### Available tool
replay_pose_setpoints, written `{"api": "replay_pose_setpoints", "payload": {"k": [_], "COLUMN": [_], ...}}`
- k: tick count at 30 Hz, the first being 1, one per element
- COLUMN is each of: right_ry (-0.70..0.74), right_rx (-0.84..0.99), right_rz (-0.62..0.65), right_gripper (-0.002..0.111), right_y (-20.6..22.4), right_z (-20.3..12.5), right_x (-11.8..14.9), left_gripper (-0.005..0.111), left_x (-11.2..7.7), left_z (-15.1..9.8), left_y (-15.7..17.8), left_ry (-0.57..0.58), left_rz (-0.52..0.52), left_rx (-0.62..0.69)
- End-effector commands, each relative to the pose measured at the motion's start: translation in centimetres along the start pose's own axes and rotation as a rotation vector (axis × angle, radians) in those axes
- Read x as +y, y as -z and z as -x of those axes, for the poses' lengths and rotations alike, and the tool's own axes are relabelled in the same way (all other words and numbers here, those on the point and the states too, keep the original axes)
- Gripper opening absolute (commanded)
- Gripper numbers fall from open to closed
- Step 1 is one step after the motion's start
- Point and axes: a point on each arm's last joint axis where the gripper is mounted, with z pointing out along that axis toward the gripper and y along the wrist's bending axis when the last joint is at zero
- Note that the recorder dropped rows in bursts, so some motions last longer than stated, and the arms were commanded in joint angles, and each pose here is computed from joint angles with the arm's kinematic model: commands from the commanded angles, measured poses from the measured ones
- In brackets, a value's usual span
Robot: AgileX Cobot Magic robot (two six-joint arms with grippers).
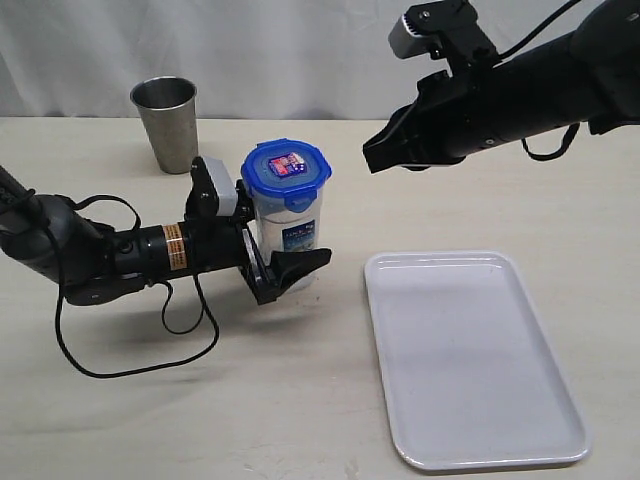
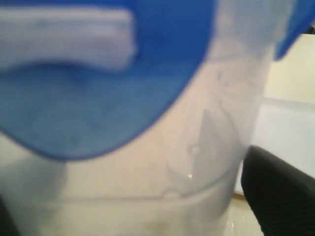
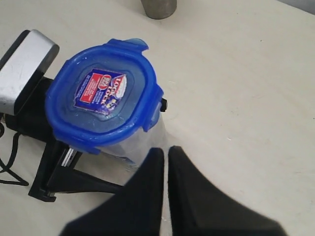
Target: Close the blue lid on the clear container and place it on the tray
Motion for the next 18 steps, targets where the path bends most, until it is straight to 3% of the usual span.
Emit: {"api": "replay_pose_setpoints", "payload": {"k": [1,4,7,9,13,15,18], "right_ry": [0.055,0.148,0.362,0.517,0.537,0.528,0.588], "right_rx": [-0.013,-0.069,-0.109,-0.018,0.136,0.17,0.198], "right_rz": [0.006,0.035,0.157,0.122,-0.015,-0.055,-0.035], "right_gripper": [0.004,0.005,0.027,0.04,0.042,0.042,0.042], "right_y": [0.4,1.5,2.2,0.3,-1.8,-2.3,-2.7], "right_z": [0.6,2.8,6.1,6.9,7.1,7.0,6.7], "right_x": [0.2,0.6,2.2,3.3,3.2,2.9,2.8], "left_gripper": [0.09,0.09,0.09,0.09,0.089,0.075,0.042], "left_x": [-0.1,-0.2,-0.2,-0.4,-0.2,-0.1,-0.1], "left_z": [0.3,0.3,0.2,0.1,0.1,0.1,0.1], "left_y": [-0.2,-0.2,-0.2,-0.2,-0.2,-0.2,-0.2], "left_ry": [-0.003,-0.005,-0.035,-0.052,-0.065,-0.063,-0.117], "left_rz": [-0.006,-0.01,-0.016,-0.03,-0.013,-0.002,-0.004], "left_rx": [-0.024,-0.023,-0.017,-0.005,-0.004,-0.007,-0.007]}}
